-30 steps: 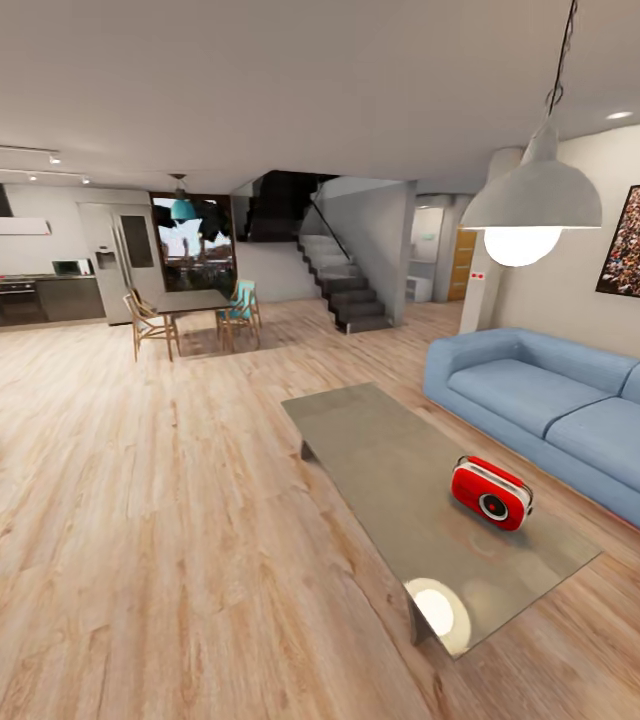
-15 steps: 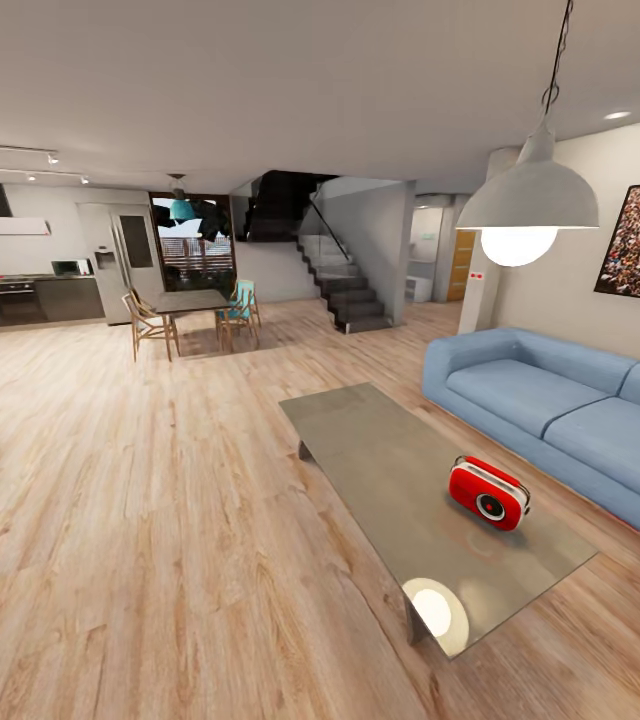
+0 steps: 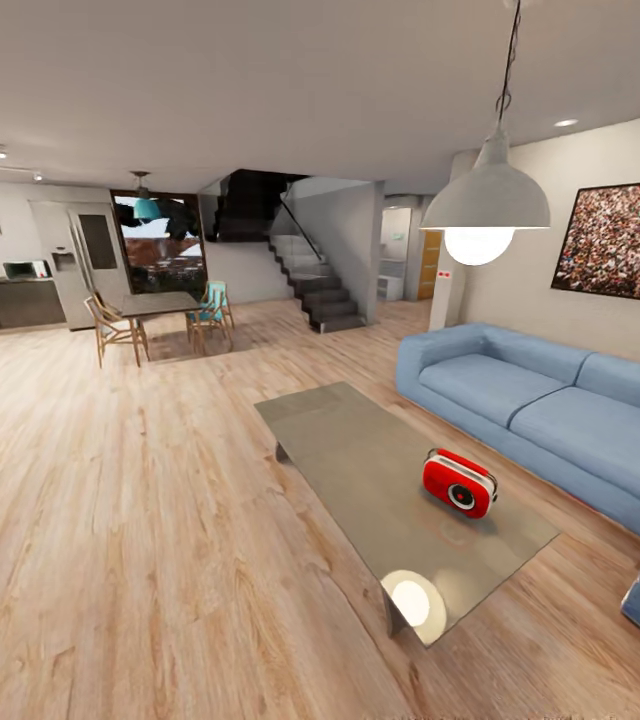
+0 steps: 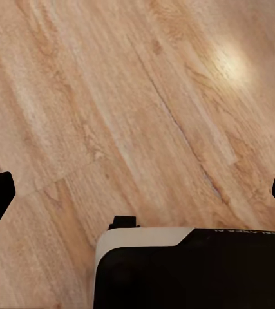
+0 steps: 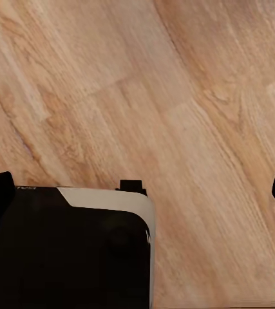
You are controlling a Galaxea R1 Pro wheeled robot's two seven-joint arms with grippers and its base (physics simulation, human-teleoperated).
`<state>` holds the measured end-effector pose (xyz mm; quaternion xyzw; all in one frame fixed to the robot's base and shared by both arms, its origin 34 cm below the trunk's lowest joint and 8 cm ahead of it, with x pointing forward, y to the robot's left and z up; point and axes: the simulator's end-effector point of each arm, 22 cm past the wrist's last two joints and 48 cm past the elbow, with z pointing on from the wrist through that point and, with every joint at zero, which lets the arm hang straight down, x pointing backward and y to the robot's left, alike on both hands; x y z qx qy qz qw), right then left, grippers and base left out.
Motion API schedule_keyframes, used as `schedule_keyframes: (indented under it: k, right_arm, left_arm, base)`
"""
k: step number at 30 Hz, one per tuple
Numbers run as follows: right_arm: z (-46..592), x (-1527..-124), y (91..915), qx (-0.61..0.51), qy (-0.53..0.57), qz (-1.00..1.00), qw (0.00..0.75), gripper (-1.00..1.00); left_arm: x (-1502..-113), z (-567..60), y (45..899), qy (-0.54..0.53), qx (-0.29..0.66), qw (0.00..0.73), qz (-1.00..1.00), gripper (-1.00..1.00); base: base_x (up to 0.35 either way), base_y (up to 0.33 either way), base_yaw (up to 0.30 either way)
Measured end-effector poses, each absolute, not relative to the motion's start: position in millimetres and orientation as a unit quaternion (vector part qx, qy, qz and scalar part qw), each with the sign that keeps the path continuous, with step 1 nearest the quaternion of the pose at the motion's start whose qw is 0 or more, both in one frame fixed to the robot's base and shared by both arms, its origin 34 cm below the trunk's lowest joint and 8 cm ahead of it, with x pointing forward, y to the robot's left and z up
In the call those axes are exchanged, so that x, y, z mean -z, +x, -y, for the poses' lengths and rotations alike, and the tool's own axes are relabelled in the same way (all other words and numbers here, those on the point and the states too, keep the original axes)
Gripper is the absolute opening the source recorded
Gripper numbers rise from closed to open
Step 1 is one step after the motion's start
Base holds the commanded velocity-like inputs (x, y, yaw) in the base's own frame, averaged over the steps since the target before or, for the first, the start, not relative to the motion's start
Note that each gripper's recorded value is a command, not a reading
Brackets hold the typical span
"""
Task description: Turn on the radio receiver that's on the table in the living room.
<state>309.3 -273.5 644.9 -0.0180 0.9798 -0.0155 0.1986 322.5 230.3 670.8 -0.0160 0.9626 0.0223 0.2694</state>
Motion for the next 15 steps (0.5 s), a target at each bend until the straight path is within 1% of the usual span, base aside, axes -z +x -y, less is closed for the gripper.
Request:
schedule_keyframes:
  k: [15]
  right_arm:
    - [273.5,-644.9,309.3,0.015,-0.018,-0.980,0.199,1.00]
  left_arm:
    - [-670.9,-222.3,322.3,-0.017,-0.015,0.270,-0.963,1.00]
  base:
    - [0.000,0.000,-0.272]
